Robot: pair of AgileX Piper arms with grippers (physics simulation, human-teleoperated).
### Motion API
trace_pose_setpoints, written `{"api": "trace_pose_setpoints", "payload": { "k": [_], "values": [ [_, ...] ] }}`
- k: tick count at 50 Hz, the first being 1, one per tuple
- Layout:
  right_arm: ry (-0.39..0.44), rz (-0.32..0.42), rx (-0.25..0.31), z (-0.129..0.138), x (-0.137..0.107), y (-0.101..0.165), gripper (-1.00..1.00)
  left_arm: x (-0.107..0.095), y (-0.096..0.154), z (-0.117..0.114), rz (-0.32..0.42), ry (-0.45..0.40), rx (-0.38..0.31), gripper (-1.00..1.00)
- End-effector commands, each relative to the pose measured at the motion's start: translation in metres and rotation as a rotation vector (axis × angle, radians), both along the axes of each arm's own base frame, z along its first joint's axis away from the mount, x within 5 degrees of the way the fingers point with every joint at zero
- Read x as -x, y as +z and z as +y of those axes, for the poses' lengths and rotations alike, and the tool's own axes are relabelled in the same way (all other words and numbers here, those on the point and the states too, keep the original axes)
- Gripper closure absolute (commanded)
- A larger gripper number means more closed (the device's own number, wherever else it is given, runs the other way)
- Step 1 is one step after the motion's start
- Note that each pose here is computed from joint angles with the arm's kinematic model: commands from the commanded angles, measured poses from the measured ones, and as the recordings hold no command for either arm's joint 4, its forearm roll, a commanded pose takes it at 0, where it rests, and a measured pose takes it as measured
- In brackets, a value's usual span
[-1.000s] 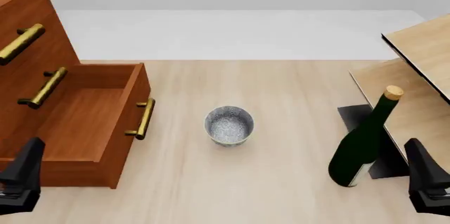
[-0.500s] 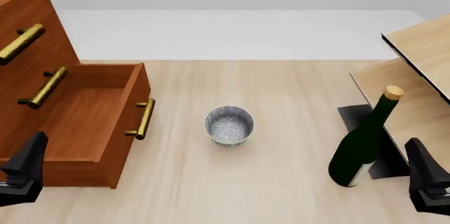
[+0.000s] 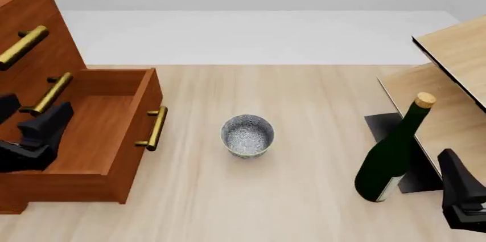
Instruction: Close the bottom drawer of the cabinet and open the top drawer.
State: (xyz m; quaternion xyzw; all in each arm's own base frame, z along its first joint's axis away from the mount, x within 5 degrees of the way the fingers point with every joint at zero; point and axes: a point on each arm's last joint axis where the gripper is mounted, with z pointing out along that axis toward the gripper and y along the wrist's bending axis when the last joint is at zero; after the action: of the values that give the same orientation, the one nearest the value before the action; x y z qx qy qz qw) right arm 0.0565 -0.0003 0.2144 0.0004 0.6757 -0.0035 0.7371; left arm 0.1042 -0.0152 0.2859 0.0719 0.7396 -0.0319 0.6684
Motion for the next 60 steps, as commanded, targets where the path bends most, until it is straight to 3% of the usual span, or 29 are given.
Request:
{"api": "trace_pose_setpoints", "payload": {
  "k": [1, 3, 4, 5, 8, 9, 11, 13, 15, 20, 21, 26, 33, 43, 45, 48, 60],
  "values": [
    [-0.001, 0.0, -0.003, 0.0, 0.0, 0.0, -1.0, -0.015, 0.023, -0.015, 0.069, -0.11, -0.052, -1.0],
    [0.0, 0.002, -0.005, 0.0, 0.0, 0.0, -1.0, -0.029, 0.018, -0.016, 0.136, -0.107, -0.132, -1.0],
    [0.0, 0.002, -0.005, 0.0, 0.0, 0.0, -1.0, -0.029, 0.018, -0.016, 0.136, -0.107, -0.132, -1.0],
    [-0.002, 0.001, -0.005, 0.0, 0.0, 0.0, -1.0, -0.038, 0.015, -0.02, 0.206, -0.107, -0.083, -1.0],
    [-0.006, 0.001, -0.006, 0.0, 0.0, 0.0, -1.0, -0.039, 0.022, -0.023, 0.225, -0.123, -0.074, -1.0],
    [-0.007, 0.001, -0.007, 0.0, -0.001, 0.0, -1.0, -0.041, 0.025, -0.029, 0.248, -0.145, -0.037, -1.0],
    [-0.009, 0.0, -0.008, -0.001, -0.001, 0.001, -1.0, -0.04, 0.031, -0.028, 0.238, -0.15, -0.07, -1.0],
    [-0.008, 0.0, -0.009, -0.001, -0.001, 0.001, -1.0, -0.043, 0.036, -0.037, 0.278, -0.19, -0.036, -1.0],
    [-0.01, 0.002, -0.011, -0.001, -0.001, 0.001, -1.0, -0.045, 0.039, -0.04, 0.286, -0.206, -0.069, -1.0],
    [-0.009, 0.001, -0.017, -0.001, -0.001, 0.002, -1.0, -0.049, 0.036, -0.051, 0.347, -0.25, -0.06, -1.0],
    [-0.009, 0.002, -0.019, -0.001, -0.001, 0.002, -1.0, -0.051, 0.036, -0.052, 0.349, -0.261, -0.093, -1.0],
    [-0.009, 0.003, -0.022, -0.001, -0.002, 0.002, -1.0, -0.057, 0.029, -0.07, 0.443, -0.29, 0.006, -1.0],
    [-0.011, 0.003, -0.03, -0.001, -0.003, 0.003, -1.0, -0.062, 0.031, -0.081, 0.471, -0.324, -0.007, -1.0],
    [-0.018, 0.002, -0.036, -0.001, -0.004, 0.003, -1.0, -0.07, 0.013, -0.096, 0.587, -0.304, 0.078, -1.0],
    [-0.019, 0.002, -0.036, -0.001, -0.003, 0.003, -1.0, -0.076, 0.008, -0.092, 0.585, -0.297, 0.025, -1.0],
    [-0.022, -0.001, -0.035, -0.001, -0.002, 0.003, -1.0, -0.076, -0.004, -0.097, 0.634, -0.287, 0.049, -1.0],
    [-0.018, 0.001, -0.039, -0.001, 0.0, 0.003, -1.0, -0.079, -0.029, -0.098, 0.737, -0.262, 0.015, -1.0]
  ]
}}
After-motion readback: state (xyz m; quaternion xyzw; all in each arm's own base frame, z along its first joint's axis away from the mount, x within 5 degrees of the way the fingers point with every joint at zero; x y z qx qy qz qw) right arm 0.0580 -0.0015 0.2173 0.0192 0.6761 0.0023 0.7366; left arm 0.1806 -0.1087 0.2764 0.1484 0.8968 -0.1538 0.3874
